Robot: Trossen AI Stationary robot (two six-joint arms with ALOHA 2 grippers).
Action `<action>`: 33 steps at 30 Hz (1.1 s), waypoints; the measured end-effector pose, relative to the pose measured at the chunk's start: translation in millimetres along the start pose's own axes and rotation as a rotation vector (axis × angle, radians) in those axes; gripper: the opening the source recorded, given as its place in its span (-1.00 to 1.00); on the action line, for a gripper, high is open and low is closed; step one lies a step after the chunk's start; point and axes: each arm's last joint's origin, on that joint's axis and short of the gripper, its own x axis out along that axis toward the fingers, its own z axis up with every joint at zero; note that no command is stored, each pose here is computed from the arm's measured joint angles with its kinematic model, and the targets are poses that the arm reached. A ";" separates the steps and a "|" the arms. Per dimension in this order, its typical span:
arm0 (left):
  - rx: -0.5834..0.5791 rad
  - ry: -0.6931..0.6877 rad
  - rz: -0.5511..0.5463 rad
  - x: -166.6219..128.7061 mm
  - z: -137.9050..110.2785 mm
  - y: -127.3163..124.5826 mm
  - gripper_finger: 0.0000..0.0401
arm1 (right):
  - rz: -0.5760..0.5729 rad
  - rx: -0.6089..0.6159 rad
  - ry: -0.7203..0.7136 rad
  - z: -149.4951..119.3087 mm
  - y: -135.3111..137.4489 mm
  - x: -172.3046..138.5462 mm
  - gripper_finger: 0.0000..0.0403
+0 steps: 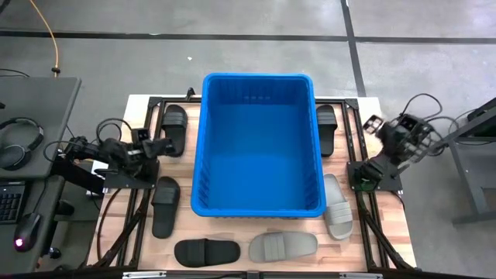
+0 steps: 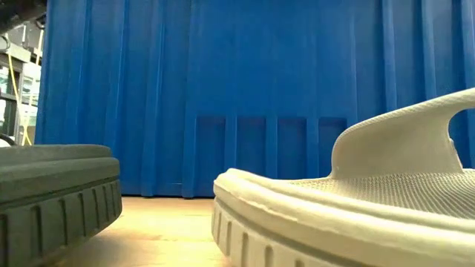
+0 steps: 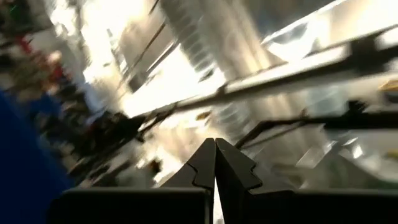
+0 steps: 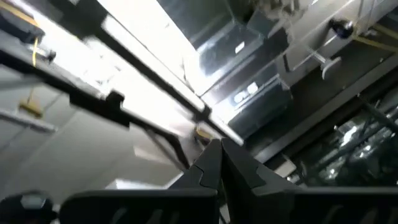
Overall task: Pick and place slides into bin
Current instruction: Put the black slipper into the bin
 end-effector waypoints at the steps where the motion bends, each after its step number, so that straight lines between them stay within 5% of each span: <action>1: 0.021 -0.007 -0.009 0.9 1.6 -2.4 -1.00 | -0.005 -0.004 0.006 4.1 3.9 8.1 -1.00; 4: 0.072 -0.004 -0.014 6.2 7.0 -12.3 -1.00 | -0.088 0.006 0.071 11.4 13.6 31.2 -1.00; 14: 0.223 0.048 0.148 40.5 31.2 -58.0 -1.00 | -0.815 -0.235 0.215 29.4 26.2 82.5 -1.00; 18: 0.289 0.037 0.144 59.7 39.3 -78.4 -1.00 | -0.998 -0.303 0.244 37.6 29.6 91.4 -1.00; 28: 0.398 -0.097 0.268 111.4 52.7 -117.0 -1.00 | -1.039 -0.439 0.324 48.7 40.0 112.1 -1.00; 33: 0.428 -0.151 0.286 118.3 61.3 -129.5 -1.00 | -1.049 -0.388 0.288 51.4 44.9 121.8 -1.00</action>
